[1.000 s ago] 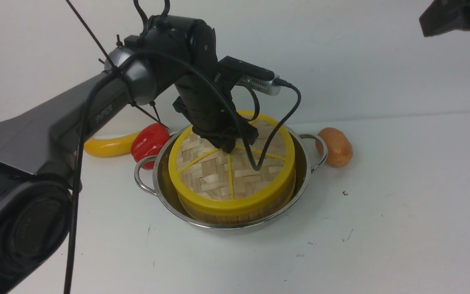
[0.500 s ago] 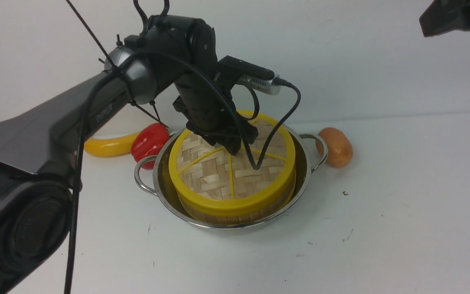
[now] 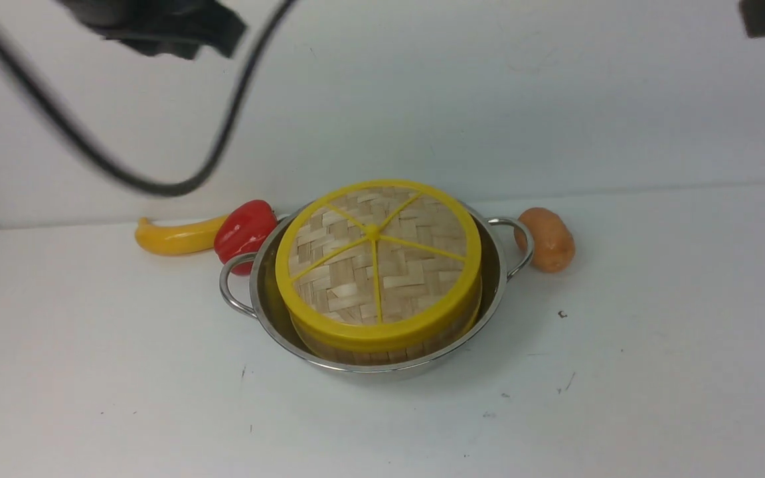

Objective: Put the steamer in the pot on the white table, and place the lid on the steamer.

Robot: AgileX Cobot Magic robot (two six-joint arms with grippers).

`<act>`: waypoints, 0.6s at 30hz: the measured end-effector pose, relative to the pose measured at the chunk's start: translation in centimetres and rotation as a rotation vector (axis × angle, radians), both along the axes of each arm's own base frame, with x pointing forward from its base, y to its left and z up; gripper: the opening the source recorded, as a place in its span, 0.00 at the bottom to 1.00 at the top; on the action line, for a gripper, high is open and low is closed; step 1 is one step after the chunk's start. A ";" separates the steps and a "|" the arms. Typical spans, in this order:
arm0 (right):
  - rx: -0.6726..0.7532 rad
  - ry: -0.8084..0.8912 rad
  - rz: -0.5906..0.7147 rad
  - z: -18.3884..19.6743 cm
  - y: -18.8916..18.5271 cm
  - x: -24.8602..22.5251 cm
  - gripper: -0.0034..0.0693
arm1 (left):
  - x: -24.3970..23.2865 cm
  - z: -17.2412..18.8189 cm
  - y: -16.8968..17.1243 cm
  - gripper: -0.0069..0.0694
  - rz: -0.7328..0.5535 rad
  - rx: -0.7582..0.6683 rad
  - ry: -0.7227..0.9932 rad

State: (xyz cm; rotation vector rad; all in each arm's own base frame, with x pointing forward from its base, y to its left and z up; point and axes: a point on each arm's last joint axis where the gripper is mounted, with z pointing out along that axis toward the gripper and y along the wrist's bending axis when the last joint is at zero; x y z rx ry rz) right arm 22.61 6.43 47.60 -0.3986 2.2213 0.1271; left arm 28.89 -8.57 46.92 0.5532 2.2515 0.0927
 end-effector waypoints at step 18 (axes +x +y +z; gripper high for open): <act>0.042 -0.300 0.001 -16.4 -3.8 -13.1 0.04 | -22.0 -16.6 7.7 0.07 0.099 -0.219 -0.474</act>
